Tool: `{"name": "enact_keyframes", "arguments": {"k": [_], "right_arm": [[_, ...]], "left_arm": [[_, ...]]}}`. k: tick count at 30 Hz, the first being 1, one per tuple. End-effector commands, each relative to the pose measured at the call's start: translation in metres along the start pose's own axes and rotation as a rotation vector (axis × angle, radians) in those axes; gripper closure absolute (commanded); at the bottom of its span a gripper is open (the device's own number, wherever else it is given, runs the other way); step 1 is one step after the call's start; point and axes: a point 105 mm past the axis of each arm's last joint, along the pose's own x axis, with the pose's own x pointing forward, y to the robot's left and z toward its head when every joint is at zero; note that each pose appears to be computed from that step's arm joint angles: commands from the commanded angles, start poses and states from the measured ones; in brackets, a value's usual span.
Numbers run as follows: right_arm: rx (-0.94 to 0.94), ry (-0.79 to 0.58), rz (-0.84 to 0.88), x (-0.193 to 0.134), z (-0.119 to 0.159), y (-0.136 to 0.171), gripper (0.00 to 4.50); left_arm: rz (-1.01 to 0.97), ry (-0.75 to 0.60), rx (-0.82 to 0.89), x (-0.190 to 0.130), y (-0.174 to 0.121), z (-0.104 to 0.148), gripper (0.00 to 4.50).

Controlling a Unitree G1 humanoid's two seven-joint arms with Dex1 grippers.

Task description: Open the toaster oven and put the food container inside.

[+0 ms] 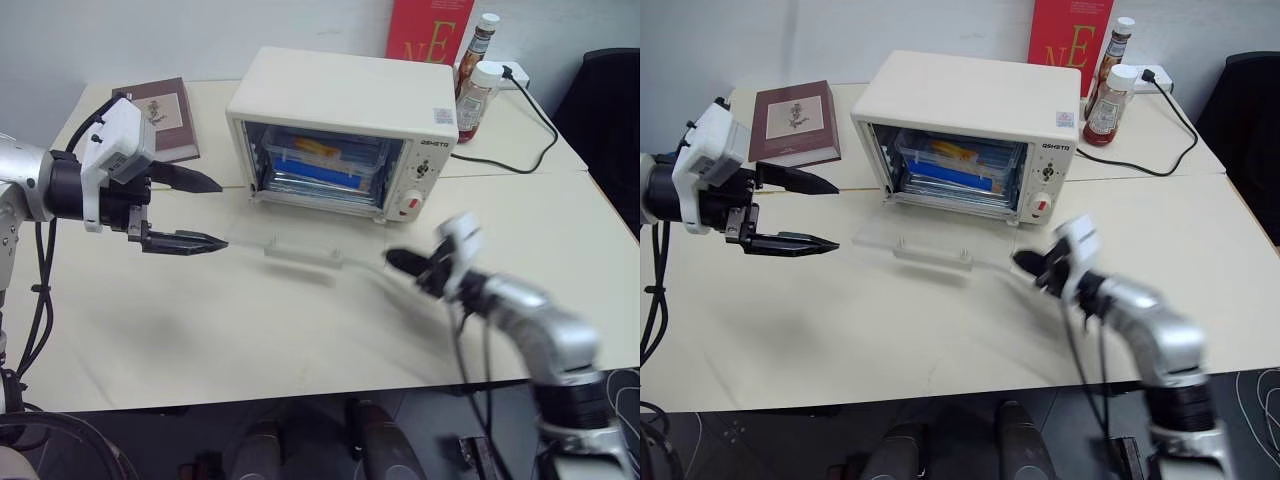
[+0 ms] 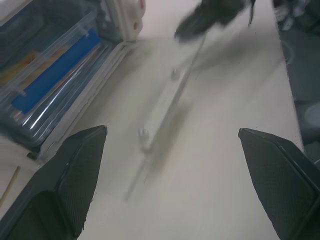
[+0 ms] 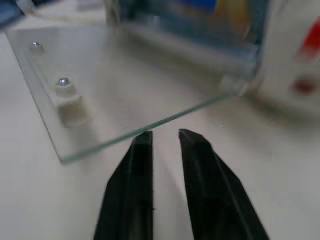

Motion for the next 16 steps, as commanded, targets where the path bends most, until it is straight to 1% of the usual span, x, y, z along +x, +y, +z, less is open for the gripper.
{"name": "enact_keyframes", "arguments": {"k": [1, 4, 7, 9, 13, 16], "right_arm": [[-0.067, -0.113, 0.103, -0.040, 0.080, 0.007, 2.58], [-0.120, -0.049, 0.105, -0.064, 0.099, 0.002, 1.62], [-0.157, 0.032, 0.089, -0.080, 0.099, -0.003, 0.60], [-0.157, 0.070, 0.096, -0.088, 0.098, -0.004, 0.01], [-0.167, 0.094, 0.120, -0.094, 0.095, -0.001, 0.01], [-0.172, 0.090, 0.109, -0.088, 0.089, -0.001, 0.01]], "left_arm": [[0.109, -0.017, 0.020, -0.023, 0.016, 0.003, 0.00], [0.140, -0.024, 0.018, -0.032, 0.024, 0.003, 0.00], [0.139, -0.026, 0.019, -0.038, 0.025, 0.006, 0.00], [0.135, -0.023, 0.024, -0.040, 0.025, 0.007, 0.00], [0.138, -0.018, 0.028, -0.044, 0.026, 0.009, 0.00], [0.142, -0.012, 0.014, -0.042, 0.027, 0.004, 0.00]]}}
